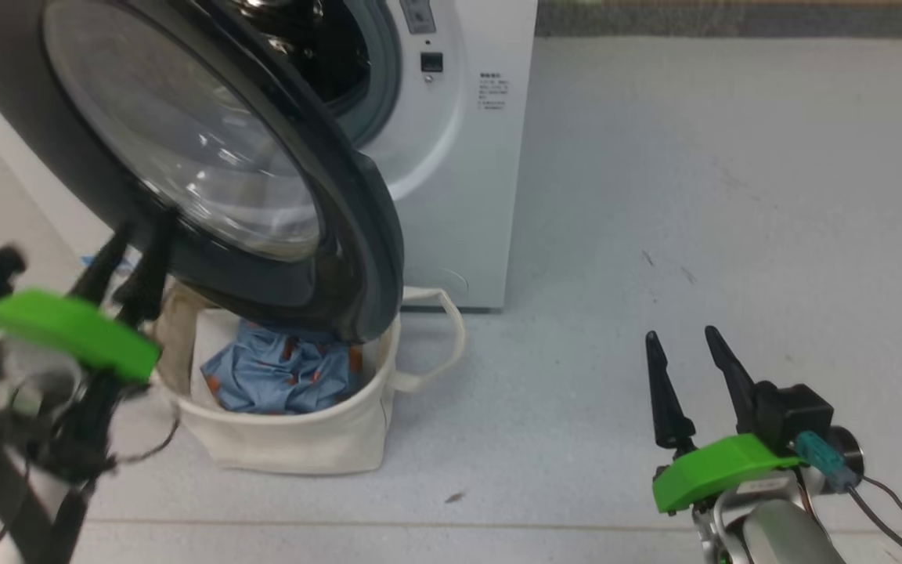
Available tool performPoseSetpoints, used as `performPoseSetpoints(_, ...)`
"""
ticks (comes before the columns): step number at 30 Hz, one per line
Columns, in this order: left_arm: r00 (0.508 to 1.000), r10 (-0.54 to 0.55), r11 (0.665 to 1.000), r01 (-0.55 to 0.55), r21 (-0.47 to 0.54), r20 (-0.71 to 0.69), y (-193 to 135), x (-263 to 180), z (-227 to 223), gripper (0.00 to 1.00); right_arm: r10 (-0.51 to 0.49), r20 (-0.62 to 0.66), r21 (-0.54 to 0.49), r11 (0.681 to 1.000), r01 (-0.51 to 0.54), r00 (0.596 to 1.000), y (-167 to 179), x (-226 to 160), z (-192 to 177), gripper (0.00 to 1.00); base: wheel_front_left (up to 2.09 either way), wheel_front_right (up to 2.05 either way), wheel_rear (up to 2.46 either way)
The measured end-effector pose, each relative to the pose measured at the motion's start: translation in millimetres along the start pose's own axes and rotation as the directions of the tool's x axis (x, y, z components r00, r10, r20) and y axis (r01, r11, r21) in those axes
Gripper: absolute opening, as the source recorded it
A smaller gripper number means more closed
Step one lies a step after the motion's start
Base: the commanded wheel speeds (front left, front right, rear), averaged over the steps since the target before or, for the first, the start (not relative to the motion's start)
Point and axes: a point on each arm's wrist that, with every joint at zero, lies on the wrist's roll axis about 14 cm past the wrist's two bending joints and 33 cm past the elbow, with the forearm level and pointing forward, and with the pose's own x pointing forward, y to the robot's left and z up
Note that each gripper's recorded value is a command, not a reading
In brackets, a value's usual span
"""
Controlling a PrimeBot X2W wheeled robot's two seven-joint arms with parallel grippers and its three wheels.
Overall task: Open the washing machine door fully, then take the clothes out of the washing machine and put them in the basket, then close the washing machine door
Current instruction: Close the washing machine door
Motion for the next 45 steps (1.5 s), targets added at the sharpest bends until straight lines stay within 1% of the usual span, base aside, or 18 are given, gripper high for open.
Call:
performPoseSetpoints(2,0.998,0.052,0.993,-0.056,0.099,0.041,20.1,-15.5,6.1,1.00,0.001,0.011,0.001,1.000,-0.001,1.000,1.1,-2.4,3.5,1.00,0.00,0.00,0.00)
performPoseSetpoints(4,0.994,0.081,0.974,-0.095,0.206,0.078,35.8,-29.7,12.9,1.00,0.003,0.011,0.004,1.000,-0.003,1.000,2.9,-5.0,3.1,1.00,0.00,0.00,0.00)
performPoseSetpoints(5,0.994,0.081,0.974,-0.095,0.206,0.078,35.8,-29.7,12.9,1.00,0.003,0.011,0.004,1.000,-0.003,1.000,2.9,-5.0,3.1,1.00,0.00,0.00,0.00)
performPoseSetpoints(7,0.989,0.108,0.953,-0.131,0.273,0.096,49.8,-42.8,16.7,1.00,0.011,0.007,0.007,1.000,-0.011,1.000,6.1,-6.1,1.7,1.00,0.00,0.00,0.00)
performPoseSetpoints(13,0.979,0.180,0.906,-0.203,0.372,0.098,80.8,-81.6,10.7,1.00,0.030,0.034,0.007,1.000,-0.030,0.999,12.6,-3.4,10.2,1.00,0.00,0.00,0.00)
performPoseSetpoints(15,0.972,0.213,0.884,-0.233,0.406,0.095,90.9,-94.4,6.2,1.00,0.032,0.040,0.008,0.999,-0.032,0.999,13.6,-2.2,12.2,1.00,0.00,0.00,0.00)
performPoseSetpoints(20,0.953,0.284,0.859,-0.302,0.414,0.106,105.9,-120.9,-3.0,1.00,0.035,0.041,0.015,0.999,-0.036,0.999,16.2,-1.8,11.7,1.00,0.00,0.00,0.00)
performPoseSetpoints(23,0.937,0.320,0.857,-0.349,0.379,0.138,110.8,-131.4,-2.1,1.00,0.030,0.027,0.023,0.999,-0.031,0.999,16.4,-5.9,6.6,1.00,0.00,0.00,0.00)
performPoseSetpoints(24,0.934,0.326,0.852,-0.358,0.382,0.147,110.8,-133.7,-2.1,1.00,0.030,0.027,0.025,0.999,-0.030,0.999,16.6,-6.3,6.4,1.00,0.00,0.00,0.00)
performPoseSetpoints(25,0.932,0.329,0.848,-0.363,0.387,0.153,110.2,-135.9,-2.9,1.00,0.030,0.027,0.026,0.999,-0.030,0.999,16.8,-6.5,6.5,1.00,0.00,0.00,0.00)
performPoseSetpoints(28,0.928,0.336,0.852,-0.373,0.368,0.161,107.4,-142.9,-9.7,1.00,0.029,0.029,0.027,0.999,-0.030,0.999,17.3,-7.4,7.0,1.00,0.00,0.00,0.00)
performPoseSetpoints(29,0.927,0.341,0.849,-0.375,0.373,0.158,107.1,-145.9,-13.3,1.00,0.028,0.031,0.028,0.999,-0.029,0.999,17.2,-7.8,7.5,1.00,0.00,0.00,0.00)
performPoseSetpoints(34,0.932,0.331,0.834,-0.361,0.417,0.146,99.9,-154.4,-24.7,1.00,0.024,0.040,0.030,0.999,-0.025,0.999,16.8,-10.3,10.8,1.00,0.00,0.00,0.00)
performPoseSetpoints(36,0.940,0.315,0.841,-0.341,0.419,0.134,95.6,-153.9,-29.8,1.00,0.020,0.042,0.035,0.999,-0.022,0.999,16.1,-11.7,11.4,1.00,0.00,0.00,0.00)
performPoseSetpoints(38,0.943,0.307,0.835,-0.331,0.440,0.128,93.2,-153.1,-32.0,1.00,0.016,0.045,0.034,0.999,-0.017,0.999,14.6,-13.2,12.7,1.00,0.00,0.00,0.00)
performPoseSetpoints(45,0.951,0.279,0.849,-0.308,0.429,0.129,86.7,-149.7,-32.9,1.00,0.000,0.048,0.032,0.999,-0.001,0.999,10.0,-18.1,13.9,1.00,0.00,0.00,0.00)
